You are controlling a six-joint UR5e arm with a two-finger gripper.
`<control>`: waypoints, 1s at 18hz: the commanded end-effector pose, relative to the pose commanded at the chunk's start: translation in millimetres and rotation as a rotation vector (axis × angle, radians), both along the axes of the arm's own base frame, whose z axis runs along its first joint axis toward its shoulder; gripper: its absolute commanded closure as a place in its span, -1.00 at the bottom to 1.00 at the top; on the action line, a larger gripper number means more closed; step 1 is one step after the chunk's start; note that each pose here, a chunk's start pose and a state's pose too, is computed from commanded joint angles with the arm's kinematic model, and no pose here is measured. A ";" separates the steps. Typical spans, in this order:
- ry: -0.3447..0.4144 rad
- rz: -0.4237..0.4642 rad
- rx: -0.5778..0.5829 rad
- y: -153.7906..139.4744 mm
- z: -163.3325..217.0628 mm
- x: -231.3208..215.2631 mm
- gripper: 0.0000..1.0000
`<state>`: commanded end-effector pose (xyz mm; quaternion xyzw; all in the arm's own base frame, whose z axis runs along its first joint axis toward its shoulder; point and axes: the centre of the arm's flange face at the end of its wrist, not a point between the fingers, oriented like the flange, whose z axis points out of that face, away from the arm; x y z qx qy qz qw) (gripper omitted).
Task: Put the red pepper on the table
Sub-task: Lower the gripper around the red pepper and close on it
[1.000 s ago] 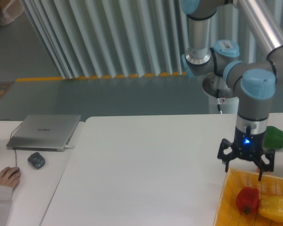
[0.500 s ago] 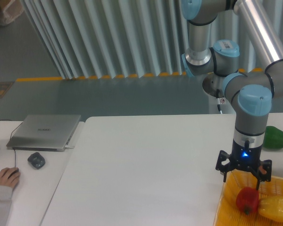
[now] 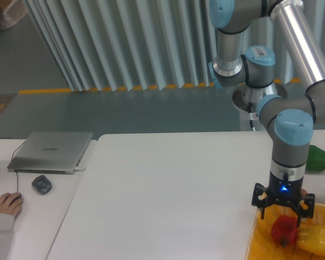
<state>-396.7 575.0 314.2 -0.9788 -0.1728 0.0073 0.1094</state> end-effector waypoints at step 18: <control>0.004 0.002 0.000 4.2 -12.0 -4.9 -0.86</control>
